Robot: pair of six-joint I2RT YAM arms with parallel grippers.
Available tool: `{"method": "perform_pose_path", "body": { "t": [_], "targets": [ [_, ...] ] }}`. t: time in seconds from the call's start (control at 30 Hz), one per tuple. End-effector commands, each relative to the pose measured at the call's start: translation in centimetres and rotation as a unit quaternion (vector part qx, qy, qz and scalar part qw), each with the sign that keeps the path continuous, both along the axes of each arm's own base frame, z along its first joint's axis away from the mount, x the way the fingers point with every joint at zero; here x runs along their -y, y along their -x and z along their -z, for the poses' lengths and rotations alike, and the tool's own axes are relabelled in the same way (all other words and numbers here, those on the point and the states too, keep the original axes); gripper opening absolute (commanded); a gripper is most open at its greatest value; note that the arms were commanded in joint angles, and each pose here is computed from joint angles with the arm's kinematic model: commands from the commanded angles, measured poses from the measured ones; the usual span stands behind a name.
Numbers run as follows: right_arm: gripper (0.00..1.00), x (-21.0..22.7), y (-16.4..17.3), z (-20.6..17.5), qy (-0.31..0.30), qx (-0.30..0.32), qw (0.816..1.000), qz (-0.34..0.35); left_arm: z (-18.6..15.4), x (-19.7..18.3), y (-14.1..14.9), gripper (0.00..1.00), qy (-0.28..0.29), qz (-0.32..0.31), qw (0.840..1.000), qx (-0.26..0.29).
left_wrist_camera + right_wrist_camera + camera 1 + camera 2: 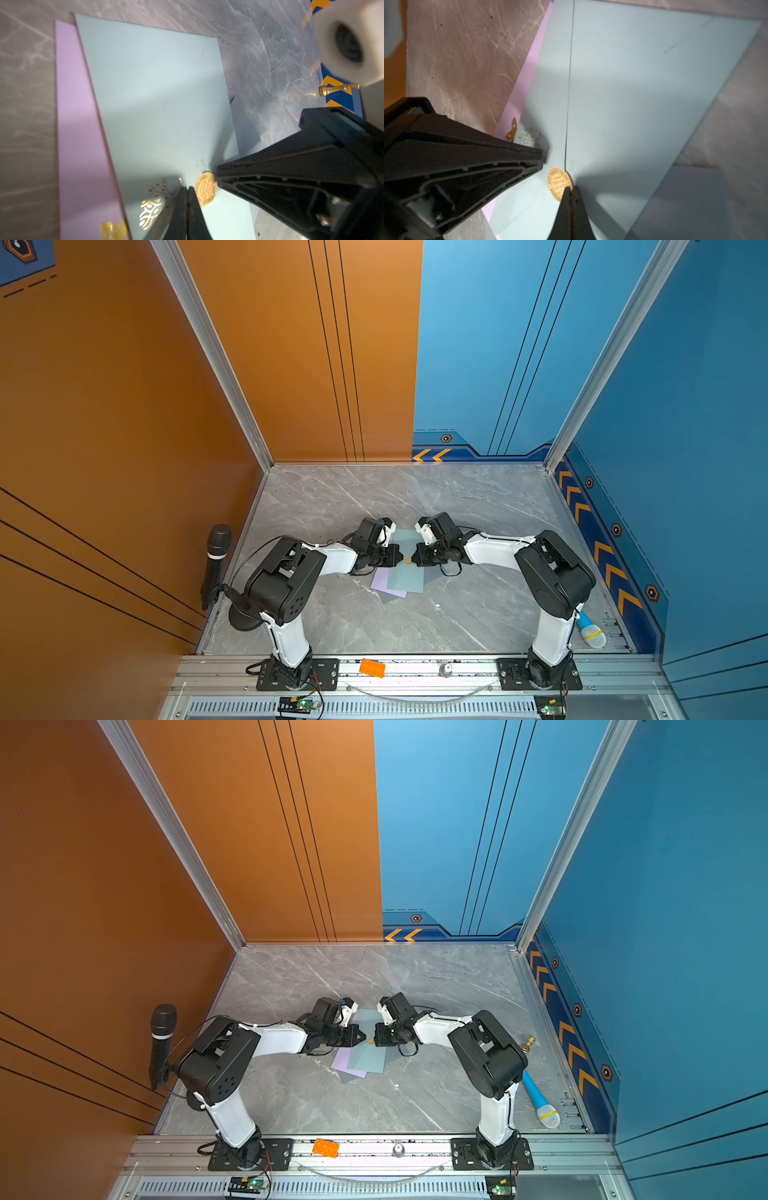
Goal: Fold the letter paper in half and place it into the envelope
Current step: Fold the envelope flap on the envelope.
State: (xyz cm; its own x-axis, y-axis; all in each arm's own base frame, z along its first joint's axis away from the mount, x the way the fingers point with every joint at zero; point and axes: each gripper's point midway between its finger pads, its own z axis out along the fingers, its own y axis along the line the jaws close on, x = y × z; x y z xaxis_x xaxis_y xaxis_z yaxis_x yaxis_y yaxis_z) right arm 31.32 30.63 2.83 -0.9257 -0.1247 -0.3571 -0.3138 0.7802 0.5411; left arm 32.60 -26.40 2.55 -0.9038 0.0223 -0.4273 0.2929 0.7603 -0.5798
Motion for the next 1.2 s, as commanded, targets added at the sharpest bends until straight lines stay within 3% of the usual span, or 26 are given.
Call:
{"method": "perform_pose_path", "body": {
  "t": [0.0,0.23,0.77,1.03,1.17],
  "targets": [
    [0.0,-3.0,1.5,-3.6,-0.059,0.043,0.996,-0.057,3.9,-2.5,2.8,0.06,-0.077,-0.006,0.995,-0.064],
    [0.0,-4.8,2.1,-3.1,-0.003,0.056,0.995,-0.08,3.8,-2.2,2.8,0.06,-0.076,-0.001,0.995,-0.062],
    [0.0,-2.2,-0.1,-0.1,0.006,0.023,0.999,-0.033,3.6,-2.2,3.1,0.06,-0.08,0.009,0.995,-0.057],
    [0.0,1.4,-1.7,2.5,0.036,-0.008,0.999,0.036,3.6,-2.4,3.3,0.06,-0.083,0.011,0.995,-0.057],
    [0.0,2.4,-2.4,2.0,0.016,-0.017,0.998,0.054,3.5,-2.4,3.4,0.07,-0.084,0.012,0.995,-0.056]
  ]
}}
